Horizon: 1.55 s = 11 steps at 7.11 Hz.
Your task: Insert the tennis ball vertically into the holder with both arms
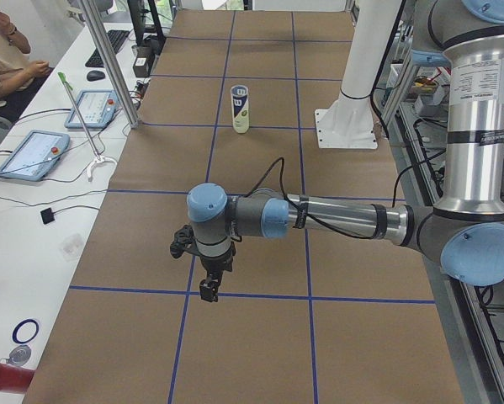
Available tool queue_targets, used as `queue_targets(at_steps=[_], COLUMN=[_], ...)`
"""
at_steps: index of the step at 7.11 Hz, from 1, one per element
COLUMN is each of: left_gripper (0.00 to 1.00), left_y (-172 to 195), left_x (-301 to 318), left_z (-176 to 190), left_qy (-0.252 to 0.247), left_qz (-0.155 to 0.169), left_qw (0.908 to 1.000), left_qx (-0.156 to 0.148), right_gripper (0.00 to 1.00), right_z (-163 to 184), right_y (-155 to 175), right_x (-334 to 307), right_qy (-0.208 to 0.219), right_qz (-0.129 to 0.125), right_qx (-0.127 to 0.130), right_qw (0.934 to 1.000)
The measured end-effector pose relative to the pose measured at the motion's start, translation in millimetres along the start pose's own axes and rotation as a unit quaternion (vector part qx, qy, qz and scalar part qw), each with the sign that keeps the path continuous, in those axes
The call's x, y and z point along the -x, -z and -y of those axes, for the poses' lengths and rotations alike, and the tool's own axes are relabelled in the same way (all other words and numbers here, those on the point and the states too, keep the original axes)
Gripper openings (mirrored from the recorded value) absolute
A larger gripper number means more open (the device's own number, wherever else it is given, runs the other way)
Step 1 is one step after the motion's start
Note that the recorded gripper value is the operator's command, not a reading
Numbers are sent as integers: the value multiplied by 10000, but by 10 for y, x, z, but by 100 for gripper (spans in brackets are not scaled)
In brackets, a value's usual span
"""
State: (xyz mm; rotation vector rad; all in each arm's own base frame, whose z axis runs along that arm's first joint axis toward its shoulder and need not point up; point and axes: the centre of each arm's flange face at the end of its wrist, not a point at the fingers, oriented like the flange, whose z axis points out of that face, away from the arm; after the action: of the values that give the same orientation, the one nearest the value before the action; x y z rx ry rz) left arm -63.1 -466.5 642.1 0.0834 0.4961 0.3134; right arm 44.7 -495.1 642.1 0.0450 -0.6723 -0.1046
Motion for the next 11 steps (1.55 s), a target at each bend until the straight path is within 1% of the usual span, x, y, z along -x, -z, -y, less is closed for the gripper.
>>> queue_targets(at_steps=[1,2,3,4,5,6,8,11], left_gripper=[100,100,100,100,100,100,100,100], left_y=[-81,-102,-85,-53,4,48,89,162], left_x=[61,94,87,44,12,2,-27,-59], left_z=[-52,-58,-40,-19,-8,-34,-105,-45], left_qy=[63,206,517,865,1071,1165,1178,1105], left_qz=[82,7,-208,-512,-750,-858,-878,-856], left_qw=[9999,9998,9984,9949,9913,9892,9887,9894], left_qx=[84,76,1,-89,-180,-244,-306,-389], right_gripper=[99,99,99,99,99,99,99,99], right_z=[-5,-6,-4,-1,12,37,73,26], right_y=[-21,-33,-35,-34,-18,30,107,55], right_x=[-14,-22,-24,-21,-6,31,86,48], right_qy=[-15,-23,-23,-20,3,53,93,170], right_qz=[1,1,1,3,4,1,6,15], right_qx=[23,35,35,33,14,-40,-124,-236], right_qw=[10000,10000,10000,10000,10000,10000,9999,9996])
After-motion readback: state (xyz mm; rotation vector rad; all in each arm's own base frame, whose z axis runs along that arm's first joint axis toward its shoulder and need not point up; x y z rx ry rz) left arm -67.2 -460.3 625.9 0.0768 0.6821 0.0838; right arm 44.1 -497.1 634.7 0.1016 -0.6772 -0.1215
